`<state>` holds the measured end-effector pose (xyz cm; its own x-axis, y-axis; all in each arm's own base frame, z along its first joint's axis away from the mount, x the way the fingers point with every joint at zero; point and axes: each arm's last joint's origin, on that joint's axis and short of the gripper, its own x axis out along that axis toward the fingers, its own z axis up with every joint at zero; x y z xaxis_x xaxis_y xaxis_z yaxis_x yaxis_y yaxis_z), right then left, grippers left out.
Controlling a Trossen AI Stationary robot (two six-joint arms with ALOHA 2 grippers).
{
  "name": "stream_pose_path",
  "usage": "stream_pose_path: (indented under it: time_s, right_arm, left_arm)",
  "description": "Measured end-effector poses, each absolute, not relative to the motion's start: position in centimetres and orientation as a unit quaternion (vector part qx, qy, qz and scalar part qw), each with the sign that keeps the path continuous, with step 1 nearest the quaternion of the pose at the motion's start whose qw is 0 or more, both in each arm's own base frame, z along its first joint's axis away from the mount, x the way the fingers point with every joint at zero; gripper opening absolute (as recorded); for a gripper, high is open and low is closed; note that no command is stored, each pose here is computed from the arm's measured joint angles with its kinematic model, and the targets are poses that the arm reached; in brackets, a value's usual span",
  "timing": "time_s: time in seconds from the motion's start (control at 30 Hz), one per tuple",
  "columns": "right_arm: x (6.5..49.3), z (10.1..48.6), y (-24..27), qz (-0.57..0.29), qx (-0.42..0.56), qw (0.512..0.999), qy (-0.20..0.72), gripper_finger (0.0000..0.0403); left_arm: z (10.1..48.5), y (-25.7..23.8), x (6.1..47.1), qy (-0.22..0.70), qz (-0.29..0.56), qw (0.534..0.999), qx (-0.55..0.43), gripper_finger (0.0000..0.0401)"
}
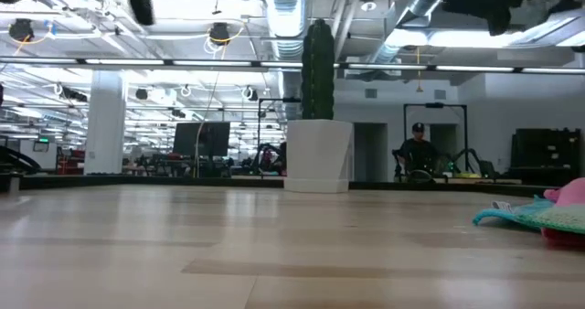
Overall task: Fold microfiber towels
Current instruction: Fold the light green microfiber cloth
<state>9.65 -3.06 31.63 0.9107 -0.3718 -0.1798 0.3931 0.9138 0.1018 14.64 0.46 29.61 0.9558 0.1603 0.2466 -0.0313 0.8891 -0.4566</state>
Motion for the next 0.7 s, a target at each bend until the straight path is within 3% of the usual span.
stream_pose_path:
  time_s: [0.2,0.4,0.7]
  right_arm:
    - [11.1,31.7,-3.5,-0.222,0.113,0.919,0.305,0.0118]
    - [10.9,28.6,-2.8,-0.233,0.193,0.806,0.509,0.0118]
    - [10.8,27.1,-0.2,-0.188,0.247,0.768,0.561,0.0118]
  left_arm:
    - [30.2,0.1,20.6,-0.006,0.021,0.981,-0.192,0.0203]
    - [29.2,-0.4,24.8,0.073,-0.054,0.979,-0.183,0.0199]
    - [26.0,-0.9,29.2,0.149,-0.073,0.966,-0.199,0.0196]
